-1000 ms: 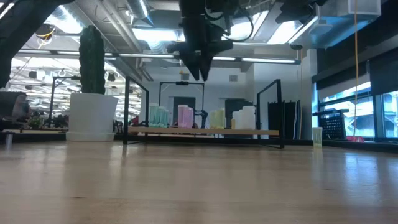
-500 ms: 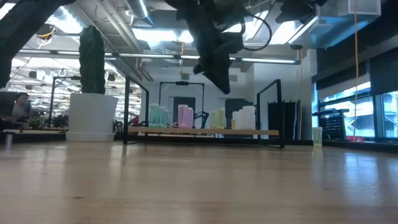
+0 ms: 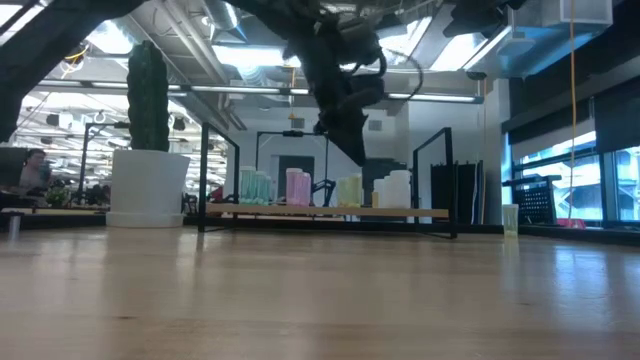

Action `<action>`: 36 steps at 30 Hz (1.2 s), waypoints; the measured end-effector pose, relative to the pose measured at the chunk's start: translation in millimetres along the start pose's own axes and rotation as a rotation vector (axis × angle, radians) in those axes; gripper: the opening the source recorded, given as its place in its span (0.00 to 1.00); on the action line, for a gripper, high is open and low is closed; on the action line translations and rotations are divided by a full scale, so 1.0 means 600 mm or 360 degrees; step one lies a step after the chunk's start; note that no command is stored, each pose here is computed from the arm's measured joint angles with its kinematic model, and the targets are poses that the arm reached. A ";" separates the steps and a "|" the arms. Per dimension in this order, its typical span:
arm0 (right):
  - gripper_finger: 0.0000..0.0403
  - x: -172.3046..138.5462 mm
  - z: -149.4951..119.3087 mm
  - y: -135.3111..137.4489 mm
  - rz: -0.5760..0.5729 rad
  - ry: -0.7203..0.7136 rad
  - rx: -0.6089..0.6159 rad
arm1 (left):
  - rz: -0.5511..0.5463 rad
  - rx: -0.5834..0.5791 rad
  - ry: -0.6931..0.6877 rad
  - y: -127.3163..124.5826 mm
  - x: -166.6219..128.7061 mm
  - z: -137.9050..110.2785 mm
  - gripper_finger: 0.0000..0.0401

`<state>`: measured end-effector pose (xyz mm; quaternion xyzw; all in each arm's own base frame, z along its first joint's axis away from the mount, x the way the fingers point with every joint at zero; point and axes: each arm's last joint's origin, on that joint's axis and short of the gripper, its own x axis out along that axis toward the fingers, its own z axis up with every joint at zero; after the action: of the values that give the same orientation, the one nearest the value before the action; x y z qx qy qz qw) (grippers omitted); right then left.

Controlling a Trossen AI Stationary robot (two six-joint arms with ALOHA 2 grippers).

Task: Pick and place medicine bottles onto shelf by color
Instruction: Put the bottom yellow pill bottle on the shelf aligned with the other yellow pill bottle

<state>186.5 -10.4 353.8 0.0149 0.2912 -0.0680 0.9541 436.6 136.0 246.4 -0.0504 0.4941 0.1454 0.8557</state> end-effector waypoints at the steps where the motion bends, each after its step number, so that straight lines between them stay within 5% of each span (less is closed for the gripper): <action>1: 0.52 0.000 0.000 0.000 0.0000 0.0000 0.0000 | 0.0062 -0.0005 -0.0018 -0.006 -0.001 0.002 0.00; 6: 0.52 0.000 0.000 0.000 0.0000 0.0000 0.0000 | 0.0159 -0.0284 -0.0022 -0.028 -0.003 0.001 0.00; 11: 0.52 0.000 0.000 0.000 0.0000 0.0001 0.0000 | 0.0465 -0.0532 -0.0047 -0.043 0.013 -0.019 0.00; 15: 0.52 0.000 0.000 0.000 0.0000 0.0001 0.0000 | 0.0330 -0.0687 -0.0007 -0.059 0.033 -0.037 0.00; 20: 0.52 0.000 0.000 0.000 0.0000 0.0001 0.0000 | 0.0401 -0.0802 -0.0150 -0.102 0.041 -0.043 0.00; 26: 0.52 0.000 0.000 0.000 0.0000 0.0001 0.0000 | 0.0499 -0.0977 -0.0348 -0.097 0.038 -0.030 0.00; 36: 0.52 0.000 0.000 0.000 0.0000 0.0000 0.0000 | 0.0377 -0.1052 -0.0268 -0.048 0.036 -0.027 0.00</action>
<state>186.5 -10.4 353.8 0.0149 0.2911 -0.0680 0.9542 442.2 109.1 217.9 -0.2547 0.3505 0.3990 0.8081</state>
